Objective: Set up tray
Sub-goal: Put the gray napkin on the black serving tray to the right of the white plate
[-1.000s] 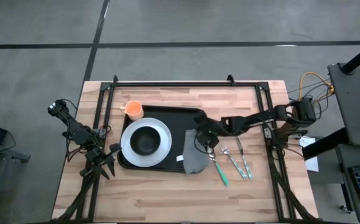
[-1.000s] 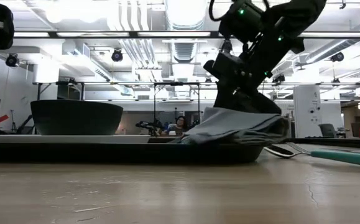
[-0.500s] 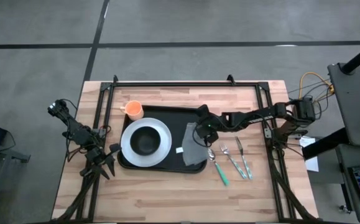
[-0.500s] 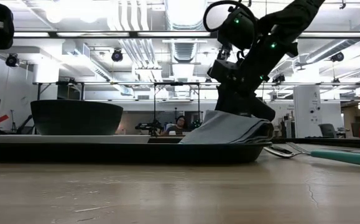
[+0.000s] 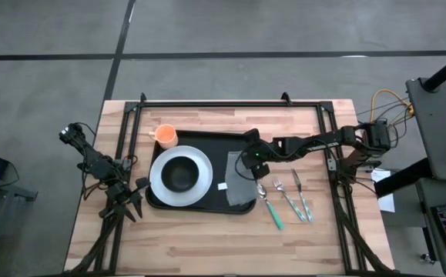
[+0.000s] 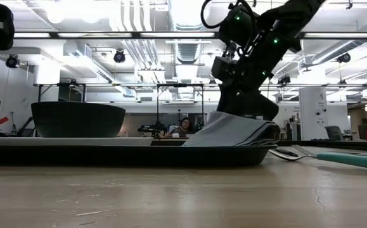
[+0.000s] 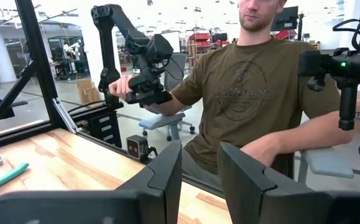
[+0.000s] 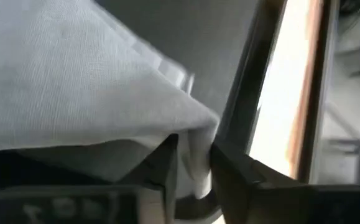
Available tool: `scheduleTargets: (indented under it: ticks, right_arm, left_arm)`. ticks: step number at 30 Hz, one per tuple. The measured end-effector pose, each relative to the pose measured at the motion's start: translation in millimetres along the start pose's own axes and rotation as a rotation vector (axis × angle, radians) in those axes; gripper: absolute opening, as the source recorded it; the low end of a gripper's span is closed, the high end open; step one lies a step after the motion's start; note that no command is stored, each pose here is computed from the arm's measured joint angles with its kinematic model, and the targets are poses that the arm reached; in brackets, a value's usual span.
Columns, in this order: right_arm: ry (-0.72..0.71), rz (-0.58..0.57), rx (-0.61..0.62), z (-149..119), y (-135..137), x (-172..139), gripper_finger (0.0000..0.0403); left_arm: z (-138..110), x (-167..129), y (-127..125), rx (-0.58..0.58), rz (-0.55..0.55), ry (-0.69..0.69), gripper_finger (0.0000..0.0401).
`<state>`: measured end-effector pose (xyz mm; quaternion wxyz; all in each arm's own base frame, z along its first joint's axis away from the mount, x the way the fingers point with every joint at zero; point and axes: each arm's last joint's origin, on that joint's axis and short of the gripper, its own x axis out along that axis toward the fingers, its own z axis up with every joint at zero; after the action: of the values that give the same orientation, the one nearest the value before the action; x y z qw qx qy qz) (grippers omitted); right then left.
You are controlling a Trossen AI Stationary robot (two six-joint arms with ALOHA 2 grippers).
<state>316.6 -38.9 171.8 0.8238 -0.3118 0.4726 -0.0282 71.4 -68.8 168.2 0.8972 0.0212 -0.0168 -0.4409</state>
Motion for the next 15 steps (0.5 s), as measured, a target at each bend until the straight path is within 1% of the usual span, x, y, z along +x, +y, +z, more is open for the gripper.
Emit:
scheduleTargets:
  ticks: [5,10,11,13,15]
  right_arm:
    - [0.101,0.062,0.125,5,-7,-10,0.0146]
    - [0.172,0.094,0.247,14,-20,-26,0.0181]
    - [0.170,0.102,0.288,17,-22,-28,0.0186]
    - [0.126,0.158,0.363,22,-24,-31,0.0192]
    - [0.065,0.241,0.374,26,-23,-32,0.0195]
  left_arm:
    - [0,0,0,0.000,0.000,0.000,0.0085]
    - [0,0,0,0.000,0.000,0.000,0.0085]
    - [0,0,0,0.000,0.000,0.000,0.0085]
    - [0,0,0,0.000,0.000,0.000,0.0085]
    - [0,0,0,0.000,0.000,0.000,0.0085]
